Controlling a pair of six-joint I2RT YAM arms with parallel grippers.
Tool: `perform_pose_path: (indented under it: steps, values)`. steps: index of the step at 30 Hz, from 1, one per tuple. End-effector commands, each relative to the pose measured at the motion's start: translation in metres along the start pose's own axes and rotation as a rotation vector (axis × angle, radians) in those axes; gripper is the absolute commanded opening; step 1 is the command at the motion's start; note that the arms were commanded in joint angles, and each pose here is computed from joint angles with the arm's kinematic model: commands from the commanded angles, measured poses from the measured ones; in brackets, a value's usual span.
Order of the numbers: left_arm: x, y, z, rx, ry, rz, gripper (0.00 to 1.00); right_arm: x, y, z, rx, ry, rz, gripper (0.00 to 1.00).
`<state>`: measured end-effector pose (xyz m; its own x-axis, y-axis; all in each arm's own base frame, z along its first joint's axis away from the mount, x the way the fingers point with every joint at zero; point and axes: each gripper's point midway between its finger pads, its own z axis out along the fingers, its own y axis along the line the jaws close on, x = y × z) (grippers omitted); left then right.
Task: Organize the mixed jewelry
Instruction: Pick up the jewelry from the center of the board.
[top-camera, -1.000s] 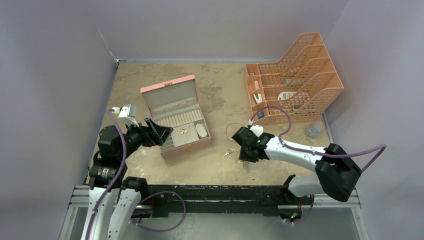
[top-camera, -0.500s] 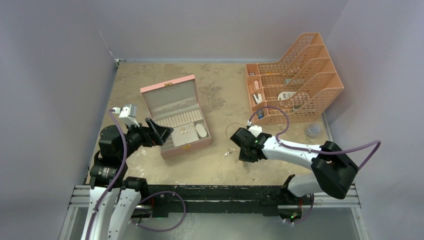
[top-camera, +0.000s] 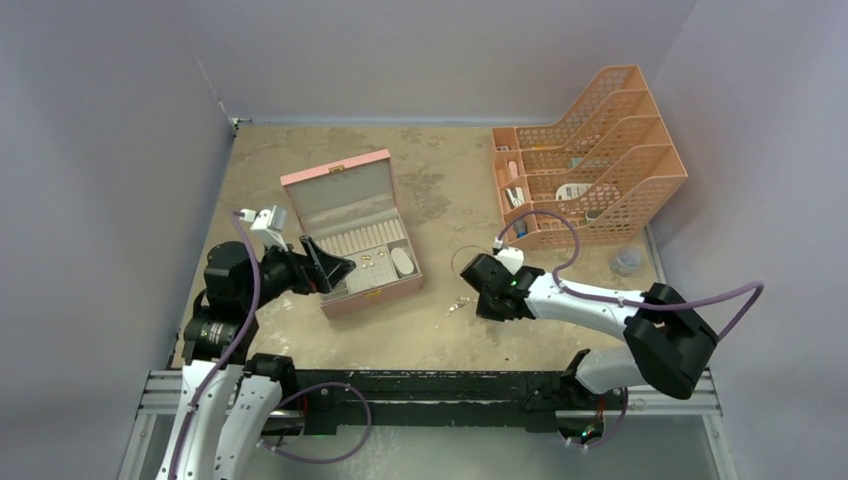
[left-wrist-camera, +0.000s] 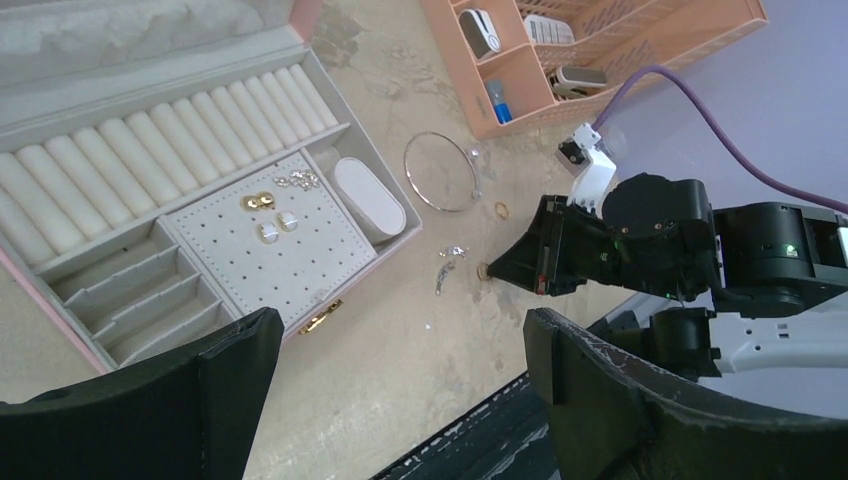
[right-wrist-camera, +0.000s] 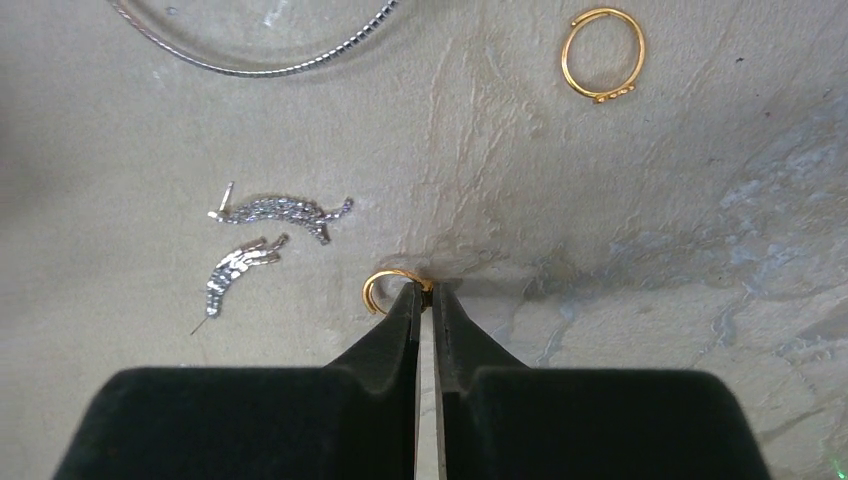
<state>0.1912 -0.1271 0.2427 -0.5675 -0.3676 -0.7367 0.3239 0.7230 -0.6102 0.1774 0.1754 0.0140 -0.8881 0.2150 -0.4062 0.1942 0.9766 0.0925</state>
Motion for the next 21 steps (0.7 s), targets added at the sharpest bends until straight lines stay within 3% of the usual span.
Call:
perform_pose_path:
  steps: [1,9,13,17,21]
  values:
    - [-0.001,-0.013,0.005,0.085,0.041,-0.006,0.91,-0.019,0.014,-0.012,-0.085,-0.085,0.057,0.05]
    - [0.037,-0.035,0.028,0.341,0.271,-0.221,0.79,-0.059,0.067,-0.053,-0.355,-0.207,0.133,0.06]
    - [0.043,-0.041,0.046,0.320,0.297,-0.226,0.88,-0.078,0.087,-0.077,-0.462,-0.264,0.164,0.06]
    - [0.047,-0.049,0.064,0.313,0.328,-0.240,0.89,-0.091,0.108,-0.098,-0.578,-0.299,0.163,0.06]
    - [0.053,-0.060,0.085,0.319,0.346,-0.254,0.64,-0.098,0.126,-0.115,-0.673,-0.308,0.158,0.06]
